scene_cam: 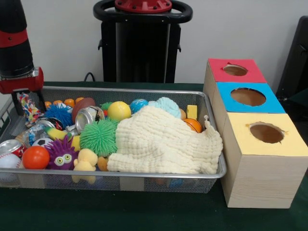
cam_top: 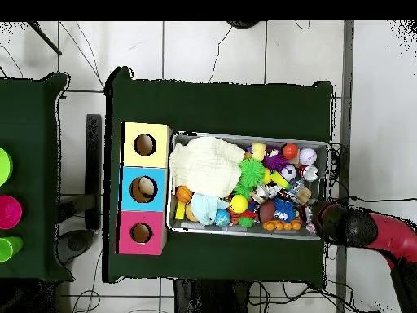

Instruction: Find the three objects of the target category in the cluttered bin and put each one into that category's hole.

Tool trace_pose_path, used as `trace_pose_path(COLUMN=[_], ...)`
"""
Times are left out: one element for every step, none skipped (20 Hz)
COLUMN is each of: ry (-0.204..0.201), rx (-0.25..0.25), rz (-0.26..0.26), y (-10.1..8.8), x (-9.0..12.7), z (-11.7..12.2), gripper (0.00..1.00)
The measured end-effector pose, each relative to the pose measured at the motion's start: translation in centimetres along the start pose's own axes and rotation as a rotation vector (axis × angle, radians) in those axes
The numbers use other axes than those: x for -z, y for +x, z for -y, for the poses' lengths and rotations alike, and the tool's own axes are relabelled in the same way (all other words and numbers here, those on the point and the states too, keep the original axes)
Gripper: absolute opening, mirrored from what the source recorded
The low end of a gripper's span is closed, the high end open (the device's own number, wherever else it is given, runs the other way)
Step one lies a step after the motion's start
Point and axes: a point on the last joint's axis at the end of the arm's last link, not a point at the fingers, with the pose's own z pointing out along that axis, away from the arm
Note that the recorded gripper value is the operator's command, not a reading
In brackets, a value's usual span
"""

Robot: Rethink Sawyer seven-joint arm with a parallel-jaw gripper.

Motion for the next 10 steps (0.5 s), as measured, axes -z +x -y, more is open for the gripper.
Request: trace_pose_path(ry=[0.001, 0.000, 0.000, -0.002, -0.003, -0.007, -0.010, -0.012, -0.014, -0.016], rx=[0.007, 0.010, 0.012, 0.013, 0.012, 0.011, 0.010, 0.008, 0.007, 0.007], rz=[0.000, 0.001, 0.001, 0.002, 0.001, -0.002, -0.005, -0.008, -0.011, -0.015], y=[-0.06, -0.08, -0.12, -0.15, -0.15, -0.13, -0.10, -0.05, -0.01, 0.06], x=[-0.04, -0.08, -0.18, -0.28, -0.36, -0.54, -0.65, -0.72, -0.76, -0.80], z=[0.11, 0.16, 0.22, 0.24, 0.24, 0.22, 0.22, 0.24, 0.27, 0.31], gripper=[1.00, 1.00, 1.00, 1.00, 1.00, 1.00, 1.00, 1.00, 1.00, 1.00])
